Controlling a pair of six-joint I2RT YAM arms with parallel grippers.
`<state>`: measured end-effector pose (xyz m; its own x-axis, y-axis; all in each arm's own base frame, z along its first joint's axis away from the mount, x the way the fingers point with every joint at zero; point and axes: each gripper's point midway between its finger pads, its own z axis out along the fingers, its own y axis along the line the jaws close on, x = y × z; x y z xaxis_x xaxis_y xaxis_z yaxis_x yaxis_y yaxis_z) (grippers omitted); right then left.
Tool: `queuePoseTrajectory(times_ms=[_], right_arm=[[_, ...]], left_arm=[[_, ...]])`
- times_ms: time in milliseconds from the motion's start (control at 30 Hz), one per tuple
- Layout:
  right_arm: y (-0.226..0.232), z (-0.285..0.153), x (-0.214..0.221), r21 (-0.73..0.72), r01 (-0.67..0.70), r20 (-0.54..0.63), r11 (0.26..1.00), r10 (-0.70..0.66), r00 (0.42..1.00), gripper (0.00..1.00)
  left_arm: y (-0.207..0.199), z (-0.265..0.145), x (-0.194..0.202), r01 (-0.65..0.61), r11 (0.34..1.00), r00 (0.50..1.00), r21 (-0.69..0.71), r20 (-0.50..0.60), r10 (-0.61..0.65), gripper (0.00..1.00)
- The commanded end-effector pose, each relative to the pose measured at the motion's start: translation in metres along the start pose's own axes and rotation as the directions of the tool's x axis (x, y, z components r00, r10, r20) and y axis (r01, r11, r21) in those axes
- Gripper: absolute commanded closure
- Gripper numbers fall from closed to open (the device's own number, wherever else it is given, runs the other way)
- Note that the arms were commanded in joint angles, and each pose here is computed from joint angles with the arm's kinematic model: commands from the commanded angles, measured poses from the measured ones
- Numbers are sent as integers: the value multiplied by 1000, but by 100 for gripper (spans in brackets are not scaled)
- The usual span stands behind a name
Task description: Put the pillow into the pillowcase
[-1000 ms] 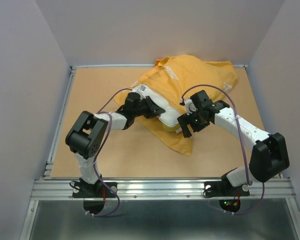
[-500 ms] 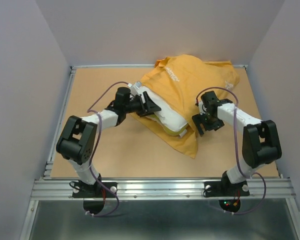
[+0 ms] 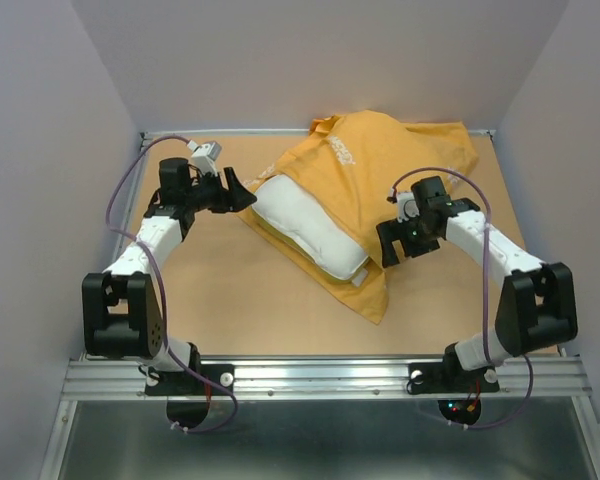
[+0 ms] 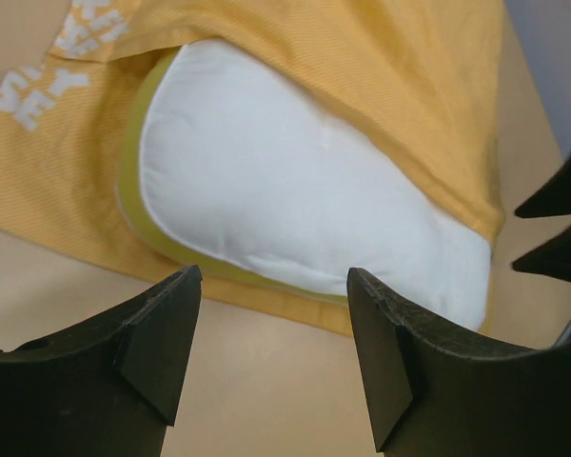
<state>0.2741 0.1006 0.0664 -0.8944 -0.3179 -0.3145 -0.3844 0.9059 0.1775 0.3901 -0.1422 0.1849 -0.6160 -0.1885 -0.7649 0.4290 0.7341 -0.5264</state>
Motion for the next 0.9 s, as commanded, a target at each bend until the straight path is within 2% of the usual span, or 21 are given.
queuePoseTrajectory(times_ms=[0, 67, 100, 200, 267, 333, 367, 433, 467, 500, 533, 567, 600, 633, 700, 733, 867], right_arm=[[38, -31, -16, -178, 55, 143, 982, -30, 989, 0], [35, -20, -22, -159, 30, 154, 987, -6, 988, 0], [32, -7, -17, -150, 9, 120, 989, 9, 993, 0], [19, 12, -20, -75, -16, 129, 997, 26, 991, 0], [25, 22, -18, -74, -1, 127, 997, 10, 992, 0], [32, 32, -16, -48, 22, 105, 999, -17, 994, 0], [36, 36, -16, -40, 36, 97, 999, -32, 995, 0], [40, 48, -11, 11, 67, 53, 998, -67, 996, 3], [38, 52, -7, 35, 67, 27, 997, -68, 997, 9], [35, 55, -5, 56, 66, 5, 996, -66, 998, 16], [26, 57, -2, 103, 61, -18, 993, -60, 998, 34], [19, 62, 8, 131, 61, -79, 990, -51, 996, 45], [15, 63, 9, 157, 61, -92, 986, -47, 995, 55], [3, 62, 13, 218, 69, -104, 973, -47, 993, 78], [-6, 55, 23, 245, 88, -122, 965, -59, 991, 96], [-14, 48, 24, 252, 79, -127, 965, -48, 991, 100], [-38, 21, 12, 316, 115, -77, 942, -95, 992, 99]], left_arm=[[19, -16, -14, -136, 990, 990, -47, 17, 137, 26], [34, -22, -23, -134, 988, 990, -74, 41, 137, 26], [39, -22, -24, -129, 989, 990, -73, 43, 132, 26], [48, -24, -36, -177, 981, 981, -83, 60, 182, 24], [52, -25, -49, -281, 955, 955, -98, 66, 288, 23], [64, -21, -50, -366, 924, 928, -111, 29, 371, 21], [65, -20, -64, -413, 903, 907, -122, 31, 419, 21], [84, -10, -55, -427, 896, 904, -125, -40, 425, 21], [92, -9, -71, -498, 853, 866, -152, -54, 496, 21], [108, 3, -63, -504, 850, 864, -155, -102, 493, 21], [117, 6, -58, -518, 840, 855, -163, -148, 498, 21], [129, 10, -58, -540, 820, 840, -190, -191, 509, 22], [136, 25, -59, -616, 773, 783, -155, -235, 577, 24], [141, 30, -51, -629, 764, 766, -142, -282, 578, 25], [159, 43, -47, -678, 722, 715, -138, -351, 605, 28], [151, 56, -39, -717, 691, 666, -90, -379, 642, 29], [126, 87, -30, -752, 659, 613, 17, -351, 708, 30]])
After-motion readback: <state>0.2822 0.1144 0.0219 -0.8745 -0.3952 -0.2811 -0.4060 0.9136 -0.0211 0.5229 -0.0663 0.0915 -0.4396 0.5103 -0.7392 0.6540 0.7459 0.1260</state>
